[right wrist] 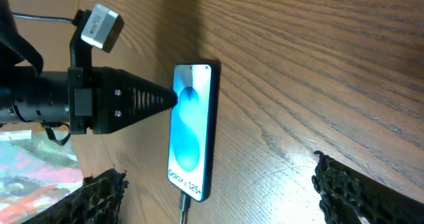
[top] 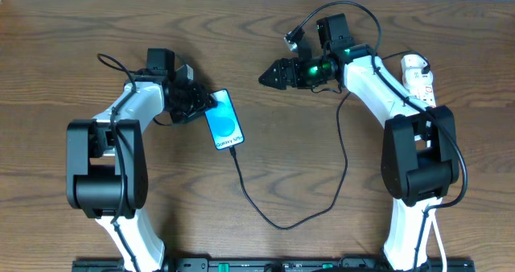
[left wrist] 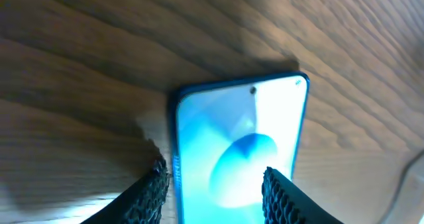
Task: Plug charger to phone and switch on socket
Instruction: 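Open the right gripper and lower the phone flat with the left gripper, then release the phone with the left gripper and retract both arms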
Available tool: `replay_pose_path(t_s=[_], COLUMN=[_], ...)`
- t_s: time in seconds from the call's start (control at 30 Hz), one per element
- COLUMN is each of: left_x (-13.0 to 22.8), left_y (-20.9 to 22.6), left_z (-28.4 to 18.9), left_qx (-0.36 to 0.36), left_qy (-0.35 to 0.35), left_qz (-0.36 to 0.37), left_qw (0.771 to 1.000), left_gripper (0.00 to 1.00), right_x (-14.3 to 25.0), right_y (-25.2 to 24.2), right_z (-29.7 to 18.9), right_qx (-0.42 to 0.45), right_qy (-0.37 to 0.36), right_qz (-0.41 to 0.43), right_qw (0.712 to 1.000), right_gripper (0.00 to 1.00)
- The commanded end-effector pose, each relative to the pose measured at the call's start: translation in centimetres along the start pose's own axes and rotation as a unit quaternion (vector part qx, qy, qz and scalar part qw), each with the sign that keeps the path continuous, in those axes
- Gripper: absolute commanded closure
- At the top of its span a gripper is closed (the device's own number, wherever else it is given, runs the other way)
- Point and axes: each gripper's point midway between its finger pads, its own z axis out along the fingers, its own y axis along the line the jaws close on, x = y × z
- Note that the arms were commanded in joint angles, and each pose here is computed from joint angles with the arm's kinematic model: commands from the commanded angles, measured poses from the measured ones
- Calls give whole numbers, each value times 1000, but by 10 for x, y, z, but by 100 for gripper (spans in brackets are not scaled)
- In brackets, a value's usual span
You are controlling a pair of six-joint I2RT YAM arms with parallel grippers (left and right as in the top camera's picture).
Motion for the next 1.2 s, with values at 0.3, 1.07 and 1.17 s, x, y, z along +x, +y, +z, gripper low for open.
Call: replay_pose_path(t_s=[0.3, 1.07, 1.17], left_x=[-27, -13, -14], left_y=[20, -62, -61], left_z=[-62, -219, -218], left_qx=[-106, -42, -42], left_qy=[-62, -234, -233], left_qz=[23, 115, 115], left_qw=[992, 965, 965], left_gripper=[47, 5, 5], right_x=[-5, -27, -25], right_y=[9, 26, 21], right_z=[-5, -100, -134], right_qx=[-2, 170, 213], right_qy=[-7, -93, -112], right_qz=[-29, -54, -34], right_qw=[1000, 979, 970], right_gripper=[14, 24, 36])
